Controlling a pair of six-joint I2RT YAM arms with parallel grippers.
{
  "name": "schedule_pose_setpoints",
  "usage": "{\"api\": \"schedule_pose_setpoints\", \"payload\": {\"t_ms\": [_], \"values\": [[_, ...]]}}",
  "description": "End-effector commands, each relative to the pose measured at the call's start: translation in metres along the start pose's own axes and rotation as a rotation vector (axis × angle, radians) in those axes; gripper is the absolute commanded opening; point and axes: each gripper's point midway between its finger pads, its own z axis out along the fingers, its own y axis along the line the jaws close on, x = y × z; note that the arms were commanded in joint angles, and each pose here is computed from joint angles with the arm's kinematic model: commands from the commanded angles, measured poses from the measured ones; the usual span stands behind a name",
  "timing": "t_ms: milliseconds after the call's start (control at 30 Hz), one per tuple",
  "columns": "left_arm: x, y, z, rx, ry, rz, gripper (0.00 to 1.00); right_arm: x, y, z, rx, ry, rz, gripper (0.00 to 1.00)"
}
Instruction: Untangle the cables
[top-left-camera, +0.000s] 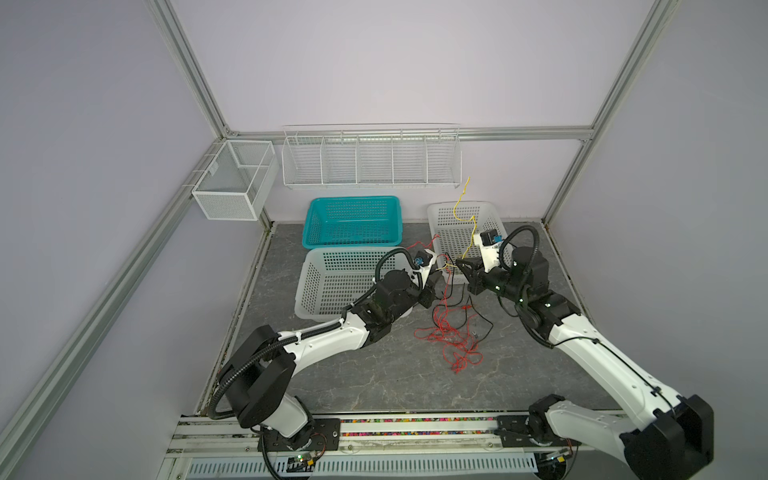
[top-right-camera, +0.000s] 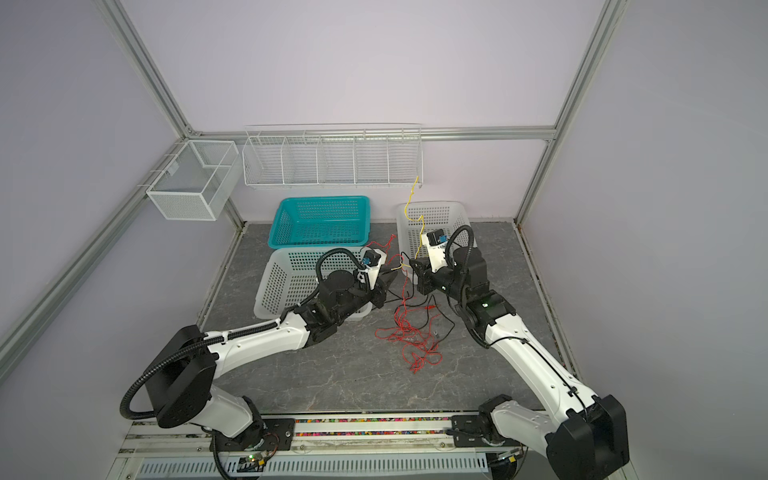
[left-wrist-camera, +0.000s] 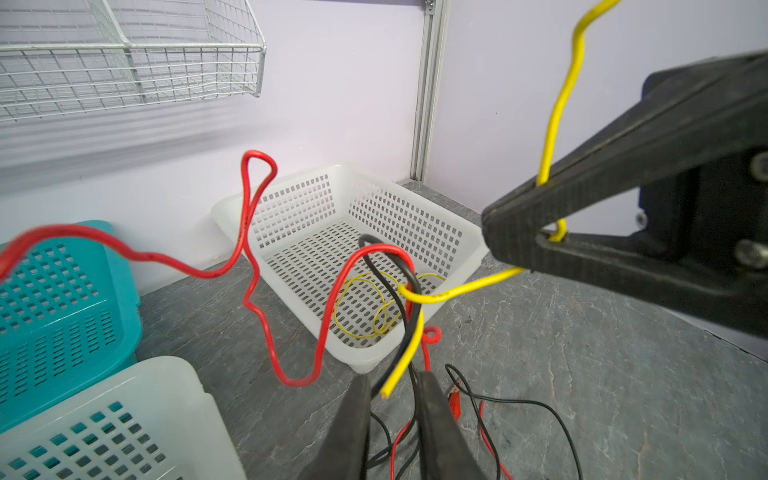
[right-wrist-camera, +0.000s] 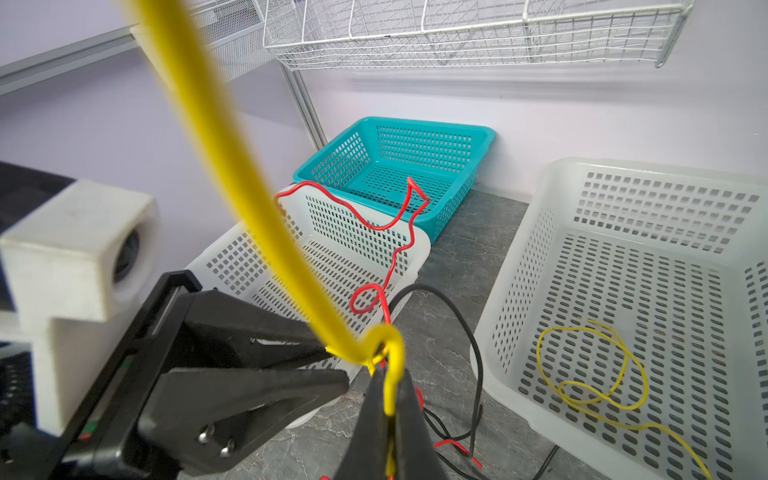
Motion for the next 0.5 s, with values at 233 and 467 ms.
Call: {"api": "schedule_pose_setpoints", "payload": {"t_ms": [233,467], "values": [[-0.020,-0.005,0.003,-0.009,-0.059,0.023,0.04,-0.019,0.015,0.005,-0.056,-0.034,-0.027,0.06],[-0.016,-0.016,0.007,0.004,-0.046,0.060,0.00,-0.019,0.021,0.011,-0.080,-0.033,-0.020,0.06]]}}
